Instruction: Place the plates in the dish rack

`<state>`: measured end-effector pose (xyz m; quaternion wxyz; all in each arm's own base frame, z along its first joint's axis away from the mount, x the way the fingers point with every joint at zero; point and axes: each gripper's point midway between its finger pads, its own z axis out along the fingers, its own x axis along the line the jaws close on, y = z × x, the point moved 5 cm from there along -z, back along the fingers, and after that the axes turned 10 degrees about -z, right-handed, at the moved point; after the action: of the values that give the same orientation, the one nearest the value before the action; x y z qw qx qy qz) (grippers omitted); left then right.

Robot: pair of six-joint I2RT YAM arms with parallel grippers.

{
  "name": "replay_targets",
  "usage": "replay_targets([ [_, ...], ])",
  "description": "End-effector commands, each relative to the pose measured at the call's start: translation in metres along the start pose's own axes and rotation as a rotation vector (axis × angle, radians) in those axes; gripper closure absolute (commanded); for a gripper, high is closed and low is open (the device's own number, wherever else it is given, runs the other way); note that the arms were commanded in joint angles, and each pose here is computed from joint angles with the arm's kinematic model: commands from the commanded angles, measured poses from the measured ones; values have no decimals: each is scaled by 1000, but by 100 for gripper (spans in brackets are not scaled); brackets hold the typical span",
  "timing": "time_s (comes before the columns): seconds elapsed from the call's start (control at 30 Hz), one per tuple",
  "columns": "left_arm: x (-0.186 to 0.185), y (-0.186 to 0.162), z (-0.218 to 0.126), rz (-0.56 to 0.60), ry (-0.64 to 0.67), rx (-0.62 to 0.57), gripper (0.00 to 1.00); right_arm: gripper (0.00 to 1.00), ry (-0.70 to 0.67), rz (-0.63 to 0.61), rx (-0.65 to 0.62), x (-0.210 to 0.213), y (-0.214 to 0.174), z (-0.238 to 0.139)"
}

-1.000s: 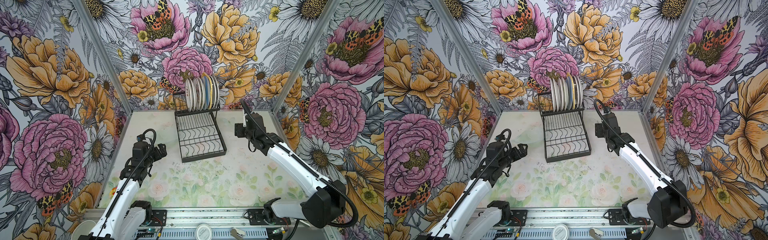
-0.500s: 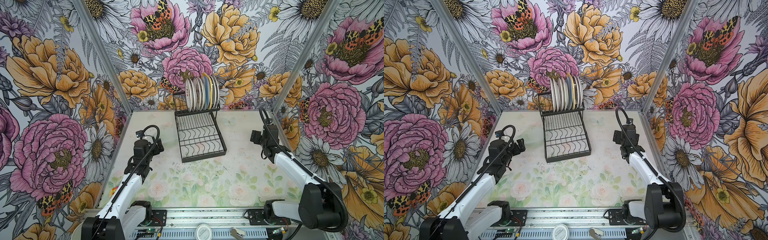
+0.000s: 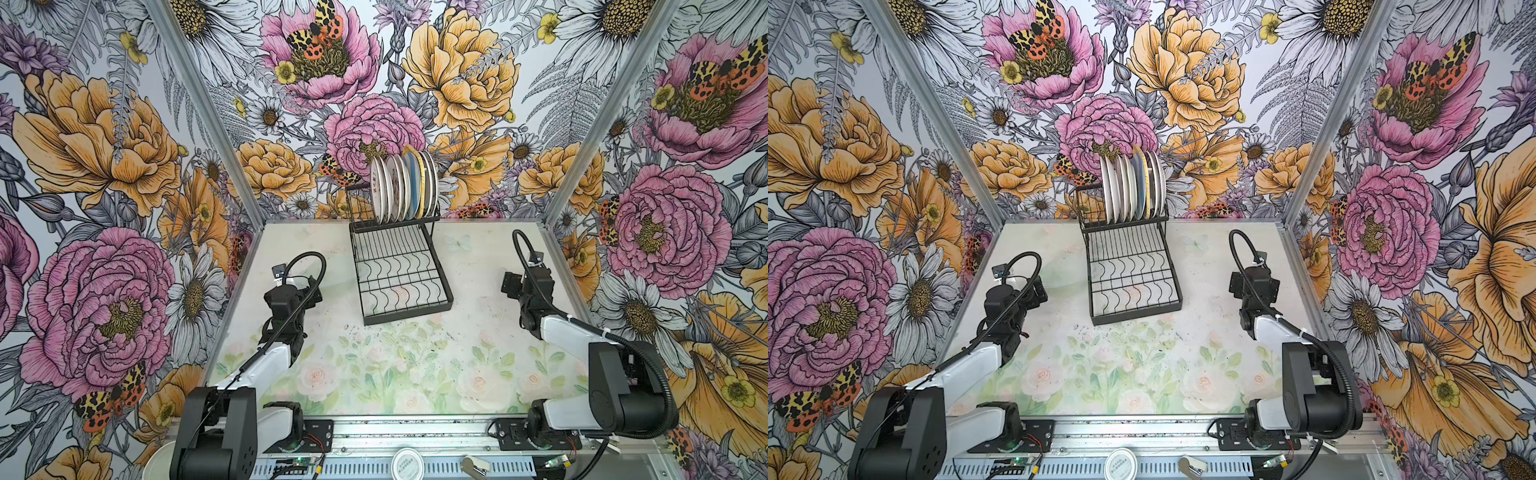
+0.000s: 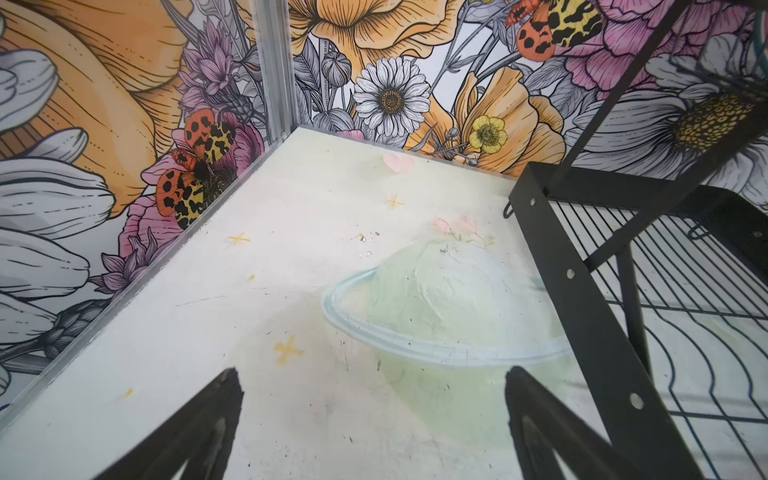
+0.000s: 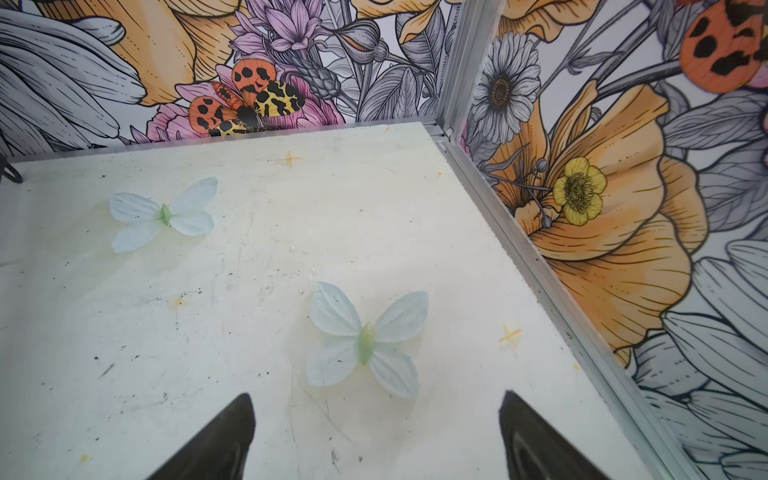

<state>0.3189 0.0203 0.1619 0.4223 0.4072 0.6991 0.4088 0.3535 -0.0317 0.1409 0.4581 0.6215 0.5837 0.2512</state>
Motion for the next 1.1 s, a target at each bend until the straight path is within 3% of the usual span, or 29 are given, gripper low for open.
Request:
replay_targets([
  [0.0,3,10,4,13,19,-122,1,8,-7,-2,-125,1,15,0],
  [0.3,4,5,8,45,44,-252,1,8,17,0,-215,6,-4,-3],
  [0.5,4,0,12,50,40,-250,1,7,22,0,-270,10,-14,-5],
  [1.07,3,-2,16,53,1,-232,1,1,-33,9,-259,8,-15,-5],
])
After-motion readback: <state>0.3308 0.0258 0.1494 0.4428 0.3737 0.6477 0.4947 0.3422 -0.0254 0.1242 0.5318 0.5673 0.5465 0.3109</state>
